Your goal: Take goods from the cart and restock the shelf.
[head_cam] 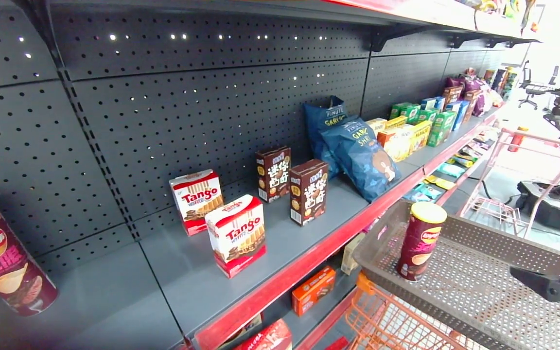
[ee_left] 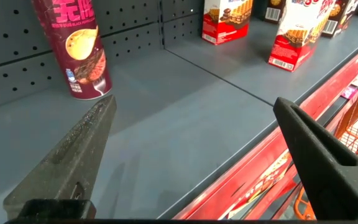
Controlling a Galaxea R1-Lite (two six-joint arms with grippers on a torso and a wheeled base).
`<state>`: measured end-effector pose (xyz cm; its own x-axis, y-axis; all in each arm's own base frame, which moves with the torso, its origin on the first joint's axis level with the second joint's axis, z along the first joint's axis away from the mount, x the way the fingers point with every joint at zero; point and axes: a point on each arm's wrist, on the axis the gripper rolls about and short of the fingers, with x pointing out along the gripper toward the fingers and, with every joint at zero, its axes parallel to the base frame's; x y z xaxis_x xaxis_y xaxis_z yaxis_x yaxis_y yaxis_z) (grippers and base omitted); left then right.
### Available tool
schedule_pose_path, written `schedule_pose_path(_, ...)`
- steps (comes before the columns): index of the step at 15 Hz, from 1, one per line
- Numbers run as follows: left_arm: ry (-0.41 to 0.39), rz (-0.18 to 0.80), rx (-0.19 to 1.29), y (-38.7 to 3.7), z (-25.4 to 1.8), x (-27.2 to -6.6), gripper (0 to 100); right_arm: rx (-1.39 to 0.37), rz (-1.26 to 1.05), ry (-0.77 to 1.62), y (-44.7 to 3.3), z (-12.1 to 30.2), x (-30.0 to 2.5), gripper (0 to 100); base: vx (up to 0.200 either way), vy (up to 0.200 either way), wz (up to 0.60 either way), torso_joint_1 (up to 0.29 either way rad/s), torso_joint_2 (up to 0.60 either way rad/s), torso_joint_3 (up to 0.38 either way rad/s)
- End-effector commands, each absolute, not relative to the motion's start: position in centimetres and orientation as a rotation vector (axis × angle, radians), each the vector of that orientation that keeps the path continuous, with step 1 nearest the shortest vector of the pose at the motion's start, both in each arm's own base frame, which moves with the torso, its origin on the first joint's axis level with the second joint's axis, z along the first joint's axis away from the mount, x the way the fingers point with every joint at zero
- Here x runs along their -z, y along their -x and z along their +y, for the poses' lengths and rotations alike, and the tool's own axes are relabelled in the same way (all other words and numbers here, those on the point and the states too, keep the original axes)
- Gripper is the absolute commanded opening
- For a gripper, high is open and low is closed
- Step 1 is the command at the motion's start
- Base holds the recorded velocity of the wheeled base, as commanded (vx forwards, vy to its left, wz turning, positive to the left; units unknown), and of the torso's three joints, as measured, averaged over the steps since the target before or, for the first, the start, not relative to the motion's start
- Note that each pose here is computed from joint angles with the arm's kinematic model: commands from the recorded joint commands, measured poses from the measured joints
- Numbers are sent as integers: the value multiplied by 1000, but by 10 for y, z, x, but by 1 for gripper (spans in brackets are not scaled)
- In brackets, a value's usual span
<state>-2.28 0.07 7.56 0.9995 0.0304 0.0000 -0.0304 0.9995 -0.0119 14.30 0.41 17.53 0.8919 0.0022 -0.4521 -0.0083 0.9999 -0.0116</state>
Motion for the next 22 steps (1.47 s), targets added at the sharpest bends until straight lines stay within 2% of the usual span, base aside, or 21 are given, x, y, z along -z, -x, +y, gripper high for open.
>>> schedule_pose_path(1, 12, -2, -31, 23, 1, -76, 100, -15, 592, 27, -200, 8, -141, 100, 0, 0, 0, 0, 0, 0)
schedule_pose_path(3, 12, -2, -31, 23, 1, -76, 100, -47, 583, 20, -234, 10, -119, 100, 0, 0, 0, 0, 0, 0)
schedule_pose_path(10, 12, -2, -31, 23, 1, -76, 100, -101, 553, 108, -276, 14, -76, 100, 0, 0, 0, 0, 0, 0)
schedule_pose_path(22, 12, 0, -31, 23, 1, -75, 100, -145, 389, 94, -335, 13, -35, 100, 0, 0, 0, 0, 0, 0)
